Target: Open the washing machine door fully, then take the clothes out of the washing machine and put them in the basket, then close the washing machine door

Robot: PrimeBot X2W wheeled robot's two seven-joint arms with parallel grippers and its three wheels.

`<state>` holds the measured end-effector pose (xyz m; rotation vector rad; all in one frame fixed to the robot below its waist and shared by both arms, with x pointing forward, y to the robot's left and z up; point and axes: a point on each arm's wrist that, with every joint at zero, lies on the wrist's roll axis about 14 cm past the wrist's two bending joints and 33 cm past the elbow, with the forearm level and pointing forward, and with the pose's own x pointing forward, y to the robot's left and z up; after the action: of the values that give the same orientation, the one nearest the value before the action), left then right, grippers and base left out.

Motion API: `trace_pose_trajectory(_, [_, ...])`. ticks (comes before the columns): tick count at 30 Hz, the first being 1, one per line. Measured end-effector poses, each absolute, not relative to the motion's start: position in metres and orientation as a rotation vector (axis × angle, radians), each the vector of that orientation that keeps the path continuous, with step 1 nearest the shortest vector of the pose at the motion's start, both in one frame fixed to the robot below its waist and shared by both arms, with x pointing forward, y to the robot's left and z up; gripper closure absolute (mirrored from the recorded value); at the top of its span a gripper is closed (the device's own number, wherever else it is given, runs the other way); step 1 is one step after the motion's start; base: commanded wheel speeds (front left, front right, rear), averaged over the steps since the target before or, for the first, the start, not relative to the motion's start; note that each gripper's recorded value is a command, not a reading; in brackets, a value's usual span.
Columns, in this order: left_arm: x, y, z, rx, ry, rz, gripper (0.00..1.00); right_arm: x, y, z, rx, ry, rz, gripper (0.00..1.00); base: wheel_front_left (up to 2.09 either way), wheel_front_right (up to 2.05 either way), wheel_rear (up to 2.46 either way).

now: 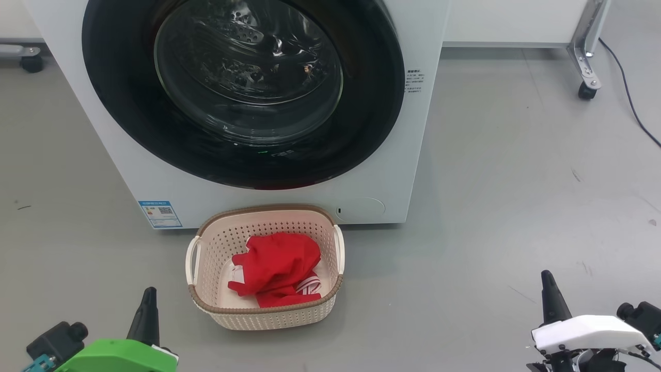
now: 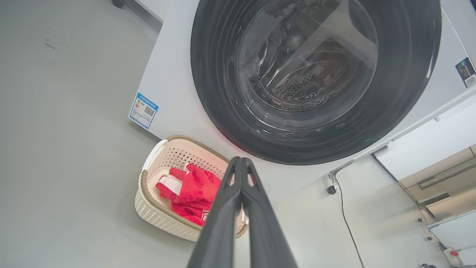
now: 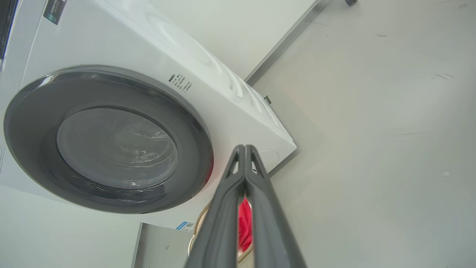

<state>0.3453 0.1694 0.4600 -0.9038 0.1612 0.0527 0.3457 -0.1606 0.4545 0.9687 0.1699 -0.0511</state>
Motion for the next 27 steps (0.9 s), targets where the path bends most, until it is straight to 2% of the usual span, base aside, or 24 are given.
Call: trace_pose_trajectory(27, [0.359, 0.179, 0.463, -1.280, 0.158, 0.076, 1.00, 0.360, -0.184, 0.462, 1.318, 0.130, -0.101, 1.00, 0.00, 0.00, 0.00])
